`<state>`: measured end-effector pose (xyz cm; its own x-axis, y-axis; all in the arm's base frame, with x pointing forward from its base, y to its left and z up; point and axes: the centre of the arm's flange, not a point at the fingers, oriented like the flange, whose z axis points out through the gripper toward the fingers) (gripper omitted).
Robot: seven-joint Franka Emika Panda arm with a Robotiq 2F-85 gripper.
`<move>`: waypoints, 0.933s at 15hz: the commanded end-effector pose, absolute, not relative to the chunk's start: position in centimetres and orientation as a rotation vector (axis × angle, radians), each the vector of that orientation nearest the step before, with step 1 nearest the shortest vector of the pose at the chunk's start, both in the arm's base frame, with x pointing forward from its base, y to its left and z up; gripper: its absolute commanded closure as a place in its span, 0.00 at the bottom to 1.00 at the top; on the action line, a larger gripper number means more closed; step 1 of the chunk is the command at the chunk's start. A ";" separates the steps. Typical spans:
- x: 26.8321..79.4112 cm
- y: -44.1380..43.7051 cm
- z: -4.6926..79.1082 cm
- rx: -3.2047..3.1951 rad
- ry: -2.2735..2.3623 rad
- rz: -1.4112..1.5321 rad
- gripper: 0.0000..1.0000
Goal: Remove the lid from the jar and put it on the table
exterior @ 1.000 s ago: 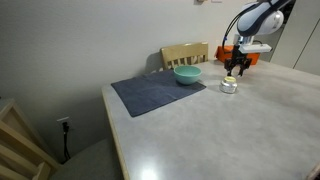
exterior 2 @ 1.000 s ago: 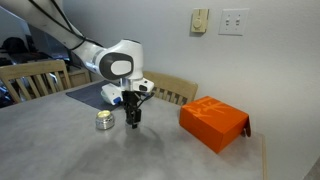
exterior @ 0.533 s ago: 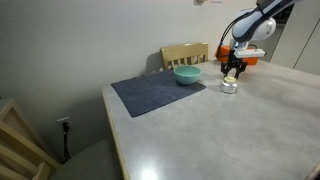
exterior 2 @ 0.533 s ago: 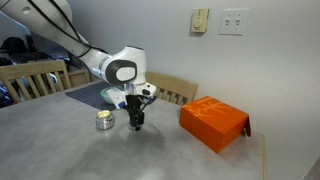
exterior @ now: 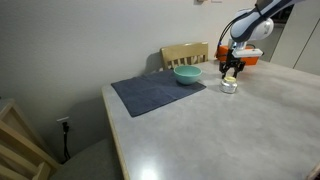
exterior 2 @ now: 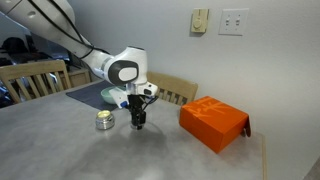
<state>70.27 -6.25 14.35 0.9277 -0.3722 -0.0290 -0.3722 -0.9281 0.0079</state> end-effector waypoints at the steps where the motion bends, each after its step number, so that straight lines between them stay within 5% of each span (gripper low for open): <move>1: 70.7 -6.6 14.2 3.079 -0.610 -0.087 0.43; 3: 70.7 -6.7 14.3 3.080 -0.609 -0.100 0.45; 4: 70.7 -6.7 14.3 3.080 -0.607 -0.107 0.17; 6: 70.5 -6.8 14.5 3.080 -0.606 -0.127 0.02; 14: 68.9 -5.9 17.9 3.117 -0.570 -0.106 0.00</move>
<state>70.39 -6.30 15.26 0.9271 -0.3706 -0.0551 -0.3705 -0.9288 0.0135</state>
